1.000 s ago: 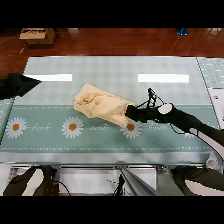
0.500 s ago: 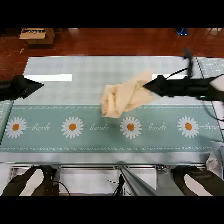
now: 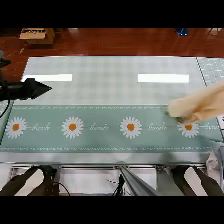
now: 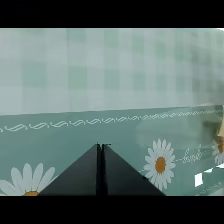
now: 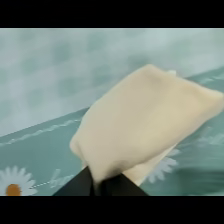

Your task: Fold the shirts.

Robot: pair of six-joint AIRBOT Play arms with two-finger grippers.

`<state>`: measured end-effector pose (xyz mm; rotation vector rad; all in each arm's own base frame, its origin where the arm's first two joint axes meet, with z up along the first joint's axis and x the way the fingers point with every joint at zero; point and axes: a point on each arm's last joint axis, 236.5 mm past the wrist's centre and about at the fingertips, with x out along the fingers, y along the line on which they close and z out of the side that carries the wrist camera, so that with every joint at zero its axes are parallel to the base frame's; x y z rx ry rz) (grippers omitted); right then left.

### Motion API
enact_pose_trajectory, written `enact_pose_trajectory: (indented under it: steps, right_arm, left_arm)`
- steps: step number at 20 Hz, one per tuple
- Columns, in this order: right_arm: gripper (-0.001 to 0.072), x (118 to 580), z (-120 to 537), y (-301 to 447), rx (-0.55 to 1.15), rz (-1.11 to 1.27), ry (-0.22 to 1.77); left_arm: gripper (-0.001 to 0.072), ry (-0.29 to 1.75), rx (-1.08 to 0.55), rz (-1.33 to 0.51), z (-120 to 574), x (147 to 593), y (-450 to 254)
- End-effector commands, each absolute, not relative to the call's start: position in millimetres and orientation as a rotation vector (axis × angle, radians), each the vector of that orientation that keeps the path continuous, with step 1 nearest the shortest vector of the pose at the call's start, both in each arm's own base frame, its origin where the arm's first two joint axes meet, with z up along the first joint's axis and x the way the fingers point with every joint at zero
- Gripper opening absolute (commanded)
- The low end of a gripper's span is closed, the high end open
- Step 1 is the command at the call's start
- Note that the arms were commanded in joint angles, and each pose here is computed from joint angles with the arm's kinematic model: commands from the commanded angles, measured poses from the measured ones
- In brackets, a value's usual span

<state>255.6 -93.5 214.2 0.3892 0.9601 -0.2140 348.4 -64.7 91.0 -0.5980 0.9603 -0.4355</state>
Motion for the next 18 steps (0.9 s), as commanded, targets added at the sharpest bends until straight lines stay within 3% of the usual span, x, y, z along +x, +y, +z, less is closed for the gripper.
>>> enact_pose_trajectory:
  steps: [1,4,9,14,18]
  right_arm:
    - [0.0025,184.3,214.7,-171.7,0.424,-0.606,1.020]
    - [0.0025,132.1,209.2,-203.6,0.484,-0.845,1.073]
    - [0.0025,84.2,203.1,-211.0,0.579,-1.006,1.137]
    - [0.0026,5.7,227.6,-224.4,0.480,-1.327,1.182]
    - [0.0026,-23.0,234.7,-218.5,0.516,-1.441,1.164]
  left_arm:
    - [0.0019,0.998,-0.586,-0.459,75.4,351.2,-67.7]
    - [0.0019,0.995,-0.564,-0.463,68.4,356.0,-65.1]
    - [0.0020,0.955,-0.577,-0.380,53.8,380.8,-48.1]
    - [0.0020,0.991,-0.568,-0.368,23.0,391.1,-40.4]
    - [0.0020,1.034,-0.591,-0.356,1.1,394.3,-37.4]
